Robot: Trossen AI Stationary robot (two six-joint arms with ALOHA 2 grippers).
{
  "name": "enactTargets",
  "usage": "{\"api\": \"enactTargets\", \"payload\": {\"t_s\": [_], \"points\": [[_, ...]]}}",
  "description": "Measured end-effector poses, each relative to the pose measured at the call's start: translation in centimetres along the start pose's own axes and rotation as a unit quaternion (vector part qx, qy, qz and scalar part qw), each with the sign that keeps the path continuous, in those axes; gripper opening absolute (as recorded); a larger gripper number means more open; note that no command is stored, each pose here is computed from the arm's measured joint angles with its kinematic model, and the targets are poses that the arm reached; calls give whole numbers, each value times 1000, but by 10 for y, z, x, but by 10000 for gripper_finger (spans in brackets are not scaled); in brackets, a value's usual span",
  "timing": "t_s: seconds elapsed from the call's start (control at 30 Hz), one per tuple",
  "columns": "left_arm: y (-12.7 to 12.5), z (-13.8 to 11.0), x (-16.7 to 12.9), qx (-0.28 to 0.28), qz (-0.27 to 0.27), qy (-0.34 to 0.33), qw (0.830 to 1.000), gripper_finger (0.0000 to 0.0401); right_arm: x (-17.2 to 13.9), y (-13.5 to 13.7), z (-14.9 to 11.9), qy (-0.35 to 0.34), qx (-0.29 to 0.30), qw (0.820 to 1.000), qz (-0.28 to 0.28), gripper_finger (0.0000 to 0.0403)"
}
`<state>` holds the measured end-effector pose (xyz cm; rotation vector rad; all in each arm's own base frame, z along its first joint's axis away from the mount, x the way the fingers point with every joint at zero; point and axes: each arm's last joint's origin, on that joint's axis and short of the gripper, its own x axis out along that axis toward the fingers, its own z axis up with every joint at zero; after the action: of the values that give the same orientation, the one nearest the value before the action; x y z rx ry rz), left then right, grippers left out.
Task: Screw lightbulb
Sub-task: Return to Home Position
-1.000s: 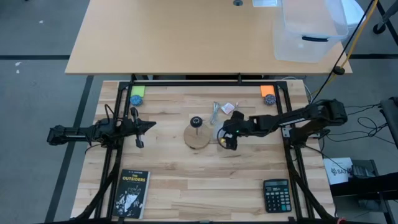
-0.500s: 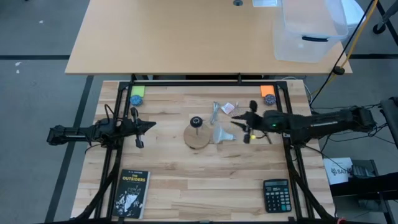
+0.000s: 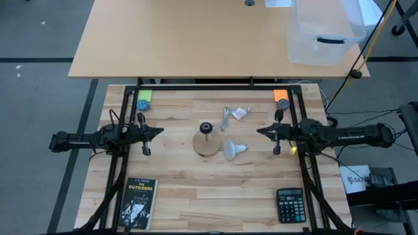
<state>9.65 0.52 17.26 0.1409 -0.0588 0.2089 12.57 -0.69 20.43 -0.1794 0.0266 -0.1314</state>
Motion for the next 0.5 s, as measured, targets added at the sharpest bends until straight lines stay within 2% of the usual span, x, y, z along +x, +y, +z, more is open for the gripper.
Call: {"api": "enactTargets", "payload": {"t_s": [0.33,0.5], "points": [[0,0,0,6,0,0,1000,0,-26,-1,-8,2,8,1000,2,0],[0,0,0,-3,0,1,1000,0,-37,-2,-5,-30,1,999,14,0]]}}
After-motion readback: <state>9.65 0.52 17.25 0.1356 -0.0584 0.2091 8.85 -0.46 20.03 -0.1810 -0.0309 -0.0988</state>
